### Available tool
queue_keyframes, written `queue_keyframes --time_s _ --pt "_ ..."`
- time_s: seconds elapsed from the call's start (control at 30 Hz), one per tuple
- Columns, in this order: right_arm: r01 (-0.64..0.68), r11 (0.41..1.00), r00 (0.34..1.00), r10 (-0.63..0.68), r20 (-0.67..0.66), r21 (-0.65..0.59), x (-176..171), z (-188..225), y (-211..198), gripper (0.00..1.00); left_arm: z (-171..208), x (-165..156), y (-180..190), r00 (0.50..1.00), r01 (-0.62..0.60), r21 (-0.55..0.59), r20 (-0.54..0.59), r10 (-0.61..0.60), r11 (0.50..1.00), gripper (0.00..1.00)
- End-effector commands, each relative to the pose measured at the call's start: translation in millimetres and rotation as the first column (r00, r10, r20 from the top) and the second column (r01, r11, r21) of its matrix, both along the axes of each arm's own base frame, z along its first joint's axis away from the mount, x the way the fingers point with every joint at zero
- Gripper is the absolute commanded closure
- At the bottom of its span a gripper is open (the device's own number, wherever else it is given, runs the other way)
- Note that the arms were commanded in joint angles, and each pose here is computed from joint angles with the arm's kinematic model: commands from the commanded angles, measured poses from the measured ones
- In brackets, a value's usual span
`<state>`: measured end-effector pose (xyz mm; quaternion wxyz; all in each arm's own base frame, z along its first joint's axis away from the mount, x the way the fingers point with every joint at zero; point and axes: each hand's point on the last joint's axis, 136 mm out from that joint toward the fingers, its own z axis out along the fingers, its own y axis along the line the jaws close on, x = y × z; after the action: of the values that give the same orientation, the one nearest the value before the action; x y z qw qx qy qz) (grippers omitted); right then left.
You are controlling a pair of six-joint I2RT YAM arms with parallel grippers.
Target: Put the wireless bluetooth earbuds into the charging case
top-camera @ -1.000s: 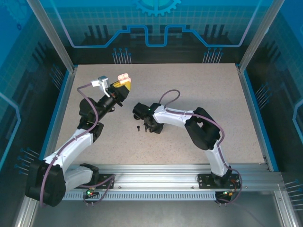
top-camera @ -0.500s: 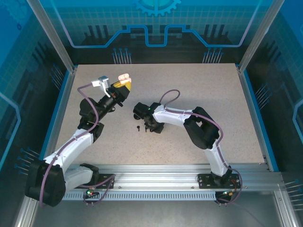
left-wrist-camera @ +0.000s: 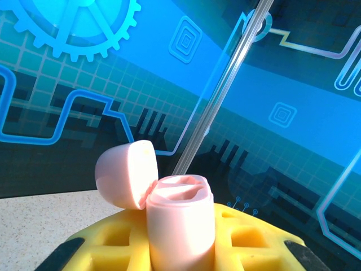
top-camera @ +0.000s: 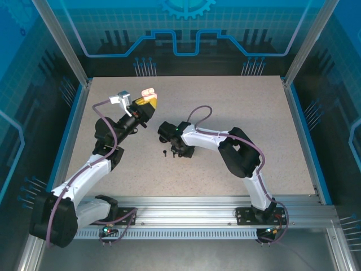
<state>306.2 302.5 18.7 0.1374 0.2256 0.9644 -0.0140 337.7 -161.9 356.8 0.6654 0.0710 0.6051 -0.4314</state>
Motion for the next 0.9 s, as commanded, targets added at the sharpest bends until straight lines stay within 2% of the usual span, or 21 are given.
queue_keyframes --time_s 0.0,0.23,0.43,0.63,0.87 --pt "-0.043 0.999 0.999 0.043 0.032 0.003 8 8 1 0.90 14 -9 -1 0.998 0.000 0.017 0.064 -0.001 1.000 1.00" --pt "-0.112 0.993 0.986 0.109 0.124 0.021 19 46 4 0.91 9 -10 -3 0.998 -0.001 0.034 0.058 -0.001 0.999 1.00" --pt "-0.167 0.985 0.957 0.155 0.244 0.033 33 97 -1 0.92 3 -10 -7 0.997 -0.003 0.064 0.074 -0.001 0.998 1.00" --pt "-0.239 0.971 0.900 0.214 0.379 0.021 45 161 -16 0.92 -2 -13 -13 0.992 -0.005 0.105 0.128 -0.008 0.994 1.00" --pt "-0.338 0.941 0.785 0.293 0.545 -0.018 48 243 -36 0.92 -10 -22 -27 0.970 0.011 0.145 0.237 -0.045 0.989 1.00"
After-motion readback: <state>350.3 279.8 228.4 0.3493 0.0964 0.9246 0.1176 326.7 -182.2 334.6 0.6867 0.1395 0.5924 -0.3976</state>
